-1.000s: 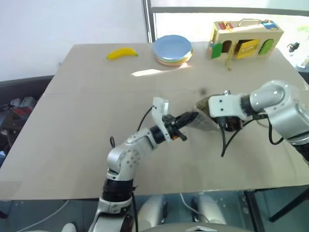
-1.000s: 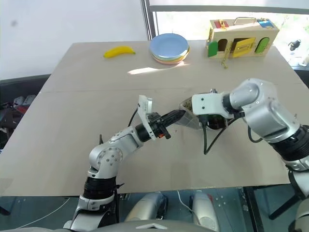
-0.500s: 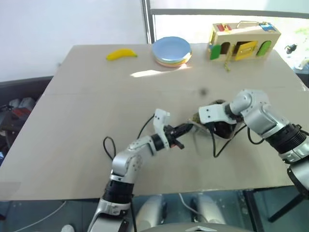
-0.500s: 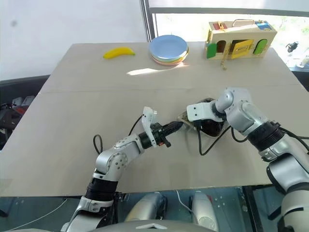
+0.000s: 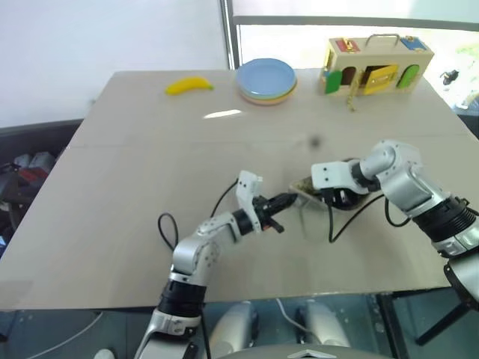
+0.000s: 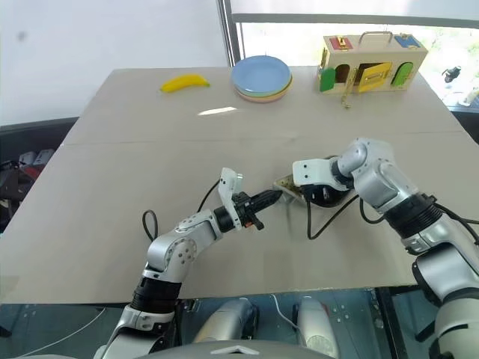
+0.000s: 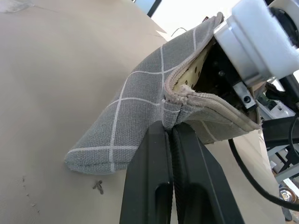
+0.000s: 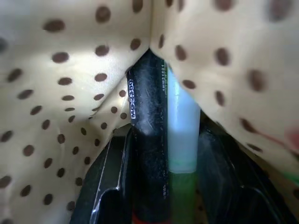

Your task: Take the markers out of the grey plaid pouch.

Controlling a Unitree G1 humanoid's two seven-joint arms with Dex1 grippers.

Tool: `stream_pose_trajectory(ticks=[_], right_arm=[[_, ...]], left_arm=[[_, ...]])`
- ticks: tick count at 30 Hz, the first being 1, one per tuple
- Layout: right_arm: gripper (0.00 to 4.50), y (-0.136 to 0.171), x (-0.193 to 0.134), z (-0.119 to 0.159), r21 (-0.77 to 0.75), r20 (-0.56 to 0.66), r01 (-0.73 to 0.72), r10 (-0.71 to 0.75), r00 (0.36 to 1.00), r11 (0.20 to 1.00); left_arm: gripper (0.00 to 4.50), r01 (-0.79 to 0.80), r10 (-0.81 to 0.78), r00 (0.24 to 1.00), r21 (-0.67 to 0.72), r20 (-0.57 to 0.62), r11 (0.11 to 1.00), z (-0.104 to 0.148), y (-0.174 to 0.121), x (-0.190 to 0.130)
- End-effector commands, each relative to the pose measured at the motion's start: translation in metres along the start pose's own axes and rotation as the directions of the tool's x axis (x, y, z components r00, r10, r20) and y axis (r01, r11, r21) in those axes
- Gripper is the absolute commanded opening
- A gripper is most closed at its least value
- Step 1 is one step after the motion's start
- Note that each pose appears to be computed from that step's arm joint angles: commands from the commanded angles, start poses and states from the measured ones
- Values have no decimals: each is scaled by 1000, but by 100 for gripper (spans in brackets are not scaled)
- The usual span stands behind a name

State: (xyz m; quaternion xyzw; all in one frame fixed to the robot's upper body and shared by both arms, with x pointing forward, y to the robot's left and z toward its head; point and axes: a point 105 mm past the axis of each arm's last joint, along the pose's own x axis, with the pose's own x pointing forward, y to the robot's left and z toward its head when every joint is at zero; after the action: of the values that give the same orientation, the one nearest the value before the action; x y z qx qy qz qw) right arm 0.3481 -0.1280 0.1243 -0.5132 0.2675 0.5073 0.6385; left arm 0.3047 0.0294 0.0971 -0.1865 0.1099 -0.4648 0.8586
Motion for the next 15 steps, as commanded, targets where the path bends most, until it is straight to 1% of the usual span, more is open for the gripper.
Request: stream_pose_trajectory(ticks=[1, 4, 10, 13, 15], right_arm=[[131, -15, -32, 11, 12, 67, 99, -100, 993, 995], [131, -10, -46, 15, 5, 93, 96, -96, 991, 995], [131, -14, -69, 16, 0, 101, 158, -157, 982, 987], [131, -16, -73, 18, -10, 114, 193, -191, 975, 981], [131, -14, -70, 18, -3, 121, 186, -184, 975, 983]], left_arm=[[0, -24, 24, 1000, 19, -5, 1000, 2, 5, -2], [0, -30, 30, 1000, 30, -2, 999, 3, 5, -2], [0, -58, 56, 998, 55, 33, 997, 14, 8, 0], [0, -68, 65, 997, 66, 44, 996, 18, 9, 0], [0, -69, 66, 997, 67, 48, 995, 20, 9, 1]])
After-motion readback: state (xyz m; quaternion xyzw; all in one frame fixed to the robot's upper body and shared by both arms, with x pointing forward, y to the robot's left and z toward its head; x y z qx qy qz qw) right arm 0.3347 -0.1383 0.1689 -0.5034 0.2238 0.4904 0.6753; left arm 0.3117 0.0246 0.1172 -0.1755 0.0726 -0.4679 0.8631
